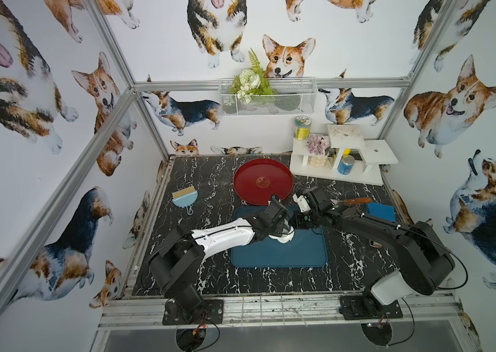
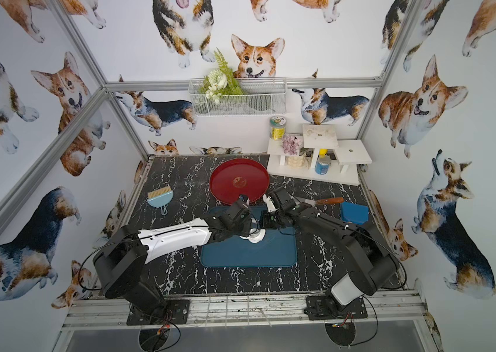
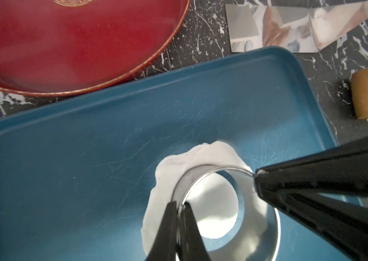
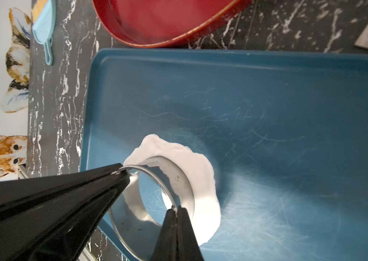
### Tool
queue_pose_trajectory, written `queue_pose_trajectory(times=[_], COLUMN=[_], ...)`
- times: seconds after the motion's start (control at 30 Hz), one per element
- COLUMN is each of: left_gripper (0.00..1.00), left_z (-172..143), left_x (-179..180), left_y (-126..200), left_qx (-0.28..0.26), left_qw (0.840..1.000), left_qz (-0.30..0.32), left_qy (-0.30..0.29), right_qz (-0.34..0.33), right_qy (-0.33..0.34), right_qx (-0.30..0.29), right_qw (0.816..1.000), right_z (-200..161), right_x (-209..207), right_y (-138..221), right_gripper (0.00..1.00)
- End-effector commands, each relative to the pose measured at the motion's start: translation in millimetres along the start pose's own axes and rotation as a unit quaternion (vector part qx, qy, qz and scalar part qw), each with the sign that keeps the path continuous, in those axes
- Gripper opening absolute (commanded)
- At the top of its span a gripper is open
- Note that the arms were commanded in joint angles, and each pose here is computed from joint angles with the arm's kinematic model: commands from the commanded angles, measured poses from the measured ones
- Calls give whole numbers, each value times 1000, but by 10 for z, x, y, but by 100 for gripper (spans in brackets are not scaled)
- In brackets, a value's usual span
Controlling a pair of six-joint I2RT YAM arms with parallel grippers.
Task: Roll out the dumpling wrappers from the dough
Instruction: Pick up the dumpling mold from the work surface.
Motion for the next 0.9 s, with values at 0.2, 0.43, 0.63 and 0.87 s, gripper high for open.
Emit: queue_pose_trajectory(times=[0.2,0.43,0.63,0.87], left_gripper=[0,0,0,0], left_z=[-138,-246,-390,-530], left_x=[246,442,662,875], left_y=[118,172,194,158], left_qx=[45,47,46,48], left_qw=[998,998,997,996], left_qz=[33,45,52,58], left_qy=[-16,-2,16,37], right_qz=[-53,-46,-41,-36], right_qy=[13,27,35,42], right_qx=[-39,-25,-13,-1], right_qw=[998,998,998,998], right_z=[174,218,286,339], right_x=[91,286,423,557], right_y=[-137,-350,-552,-764], right_gripper=[0,0,0,0])
Point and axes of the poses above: each gripper's point midway between its finger pads, its own y axis back along the fingers, its own x axis along the line the jaws close on, z = x × y, the point moved 10 cm from there along y, back along the fingers, and after that the axes turned 9 degrees about -y, right-handed, at the moved point
